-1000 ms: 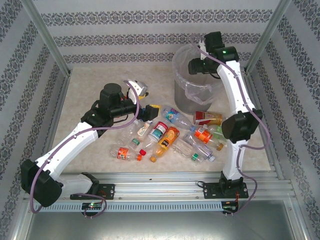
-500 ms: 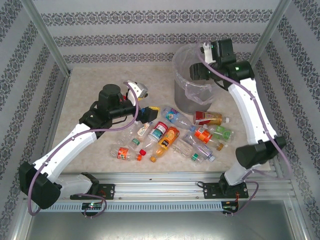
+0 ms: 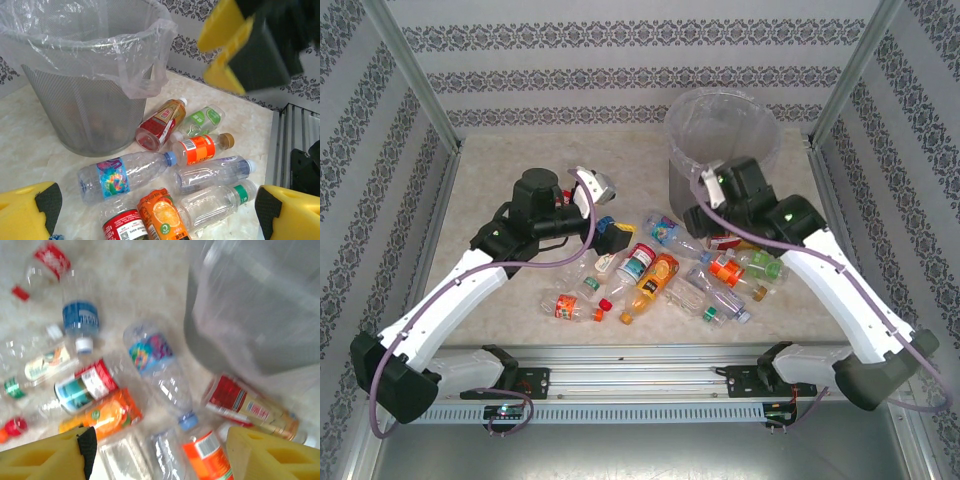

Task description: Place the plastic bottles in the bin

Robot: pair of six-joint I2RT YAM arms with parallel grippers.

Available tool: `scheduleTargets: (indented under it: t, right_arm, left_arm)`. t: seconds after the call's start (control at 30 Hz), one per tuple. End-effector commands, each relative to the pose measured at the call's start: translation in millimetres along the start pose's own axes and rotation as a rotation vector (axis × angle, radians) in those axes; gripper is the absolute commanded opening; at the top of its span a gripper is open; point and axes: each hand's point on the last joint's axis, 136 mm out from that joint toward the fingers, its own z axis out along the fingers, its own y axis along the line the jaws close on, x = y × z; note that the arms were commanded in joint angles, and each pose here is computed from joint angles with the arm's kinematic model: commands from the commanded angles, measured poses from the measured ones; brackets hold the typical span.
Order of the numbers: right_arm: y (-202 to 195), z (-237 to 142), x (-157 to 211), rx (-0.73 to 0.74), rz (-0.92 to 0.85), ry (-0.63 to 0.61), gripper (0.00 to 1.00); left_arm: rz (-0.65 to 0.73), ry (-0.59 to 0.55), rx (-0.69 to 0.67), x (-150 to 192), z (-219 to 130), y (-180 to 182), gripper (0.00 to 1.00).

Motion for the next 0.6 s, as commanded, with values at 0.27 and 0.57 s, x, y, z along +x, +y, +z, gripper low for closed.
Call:
scheduleTargets:
  t: [0.27, 0.57]
  right_arm:
    - [23, 37, 107, -0.03, 0.064, 0.284, 0.69]
    - [37, 70, 147, -0.048, 0.076, 0.382, 0.71]
  left_arm:
    - [0.05, 0.069, 0.068, 22, -8, -31, 1.0]
    - [0.051, 0.102, 0.008, 36, 7, -26, 1.0]
